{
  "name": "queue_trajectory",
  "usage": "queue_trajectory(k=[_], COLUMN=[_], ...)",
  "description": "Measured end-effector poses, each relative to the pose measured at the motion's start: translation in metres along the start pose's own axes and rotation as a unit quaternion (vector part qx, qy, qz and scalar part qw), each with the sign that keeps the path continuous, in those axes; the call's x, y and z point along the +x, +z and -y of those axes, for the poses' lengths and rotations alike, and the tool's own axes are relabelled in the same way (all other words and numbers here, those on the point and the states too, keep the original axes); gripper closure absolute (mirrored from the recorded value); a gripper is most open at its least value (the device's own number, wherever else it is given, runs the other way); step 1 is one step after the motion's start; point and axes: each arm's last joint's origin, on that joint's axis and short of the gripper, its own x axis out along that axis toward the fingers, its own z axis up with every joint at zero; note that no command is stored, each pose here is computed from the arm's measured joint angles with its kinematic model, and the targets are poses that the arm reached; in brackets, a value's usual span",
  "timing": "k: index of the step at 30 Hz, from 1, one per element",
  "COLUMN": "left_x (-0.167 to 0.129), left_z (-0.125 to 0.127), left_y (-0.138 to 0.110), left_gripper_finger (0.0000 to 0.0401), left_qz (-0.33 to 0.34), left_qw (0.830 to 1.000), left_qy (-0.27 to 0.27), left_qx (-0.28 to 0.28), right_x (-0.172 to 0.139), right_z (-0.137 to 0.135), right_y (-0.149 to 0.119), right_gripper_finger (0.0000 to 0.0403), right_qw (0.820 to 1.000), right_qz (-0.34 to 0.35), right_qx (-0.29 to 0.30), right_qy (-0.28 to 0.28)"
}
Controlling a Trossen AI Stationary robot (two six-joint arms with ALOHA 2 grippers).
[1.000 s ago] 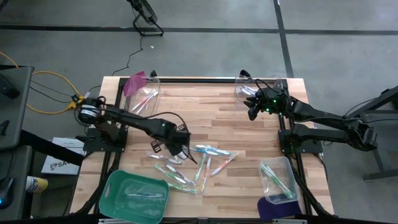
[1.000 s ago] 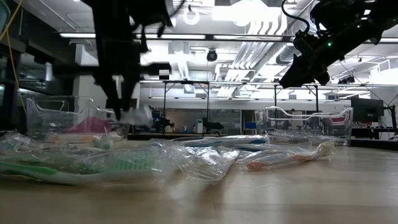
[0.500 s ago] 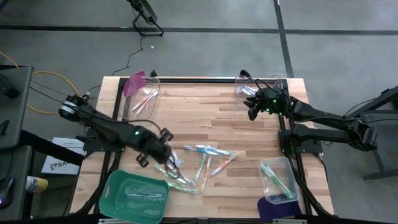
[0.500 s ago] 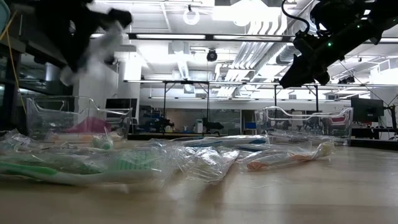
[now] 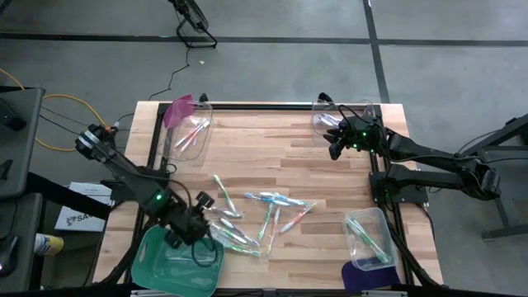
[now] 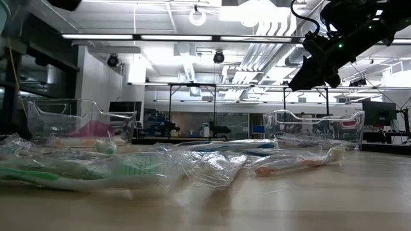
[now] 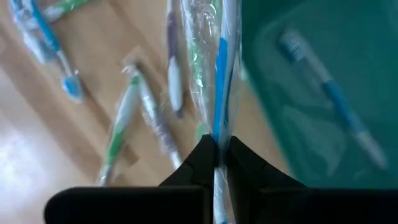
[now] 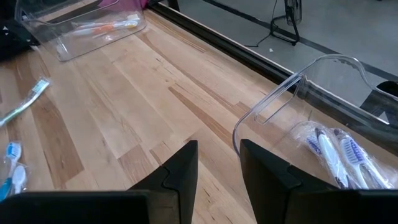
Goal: Pick & Place Toothbrushes
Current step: Put the blue toothbrush into the green bin
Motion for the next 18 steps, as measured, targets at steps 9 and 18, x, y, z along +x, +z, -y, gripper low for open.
queue_trajectory(k=[9,18], left_x=[-0.031,-0.037], left_z=[0.028,0.056], left_y=[0.017,0.020], left_gripper_finger=[0.0386,0.0386], left_qz=[0.065,0.071], left_qw=[0.996,0.987], left_qy=[-0.031,-0.063], left_qx=[-0.048,-0.130], right_x=[0.000,0.000], right_z=[0.000,0.000], right_y=[0.000,0.000], right_gripper_finger=[0.0290,0.0290], right_qw=[1.000,1.000], right_qz=[0.000,0.000], right_qx=[0.000,0.000], right_qy=[0.000,0.000])
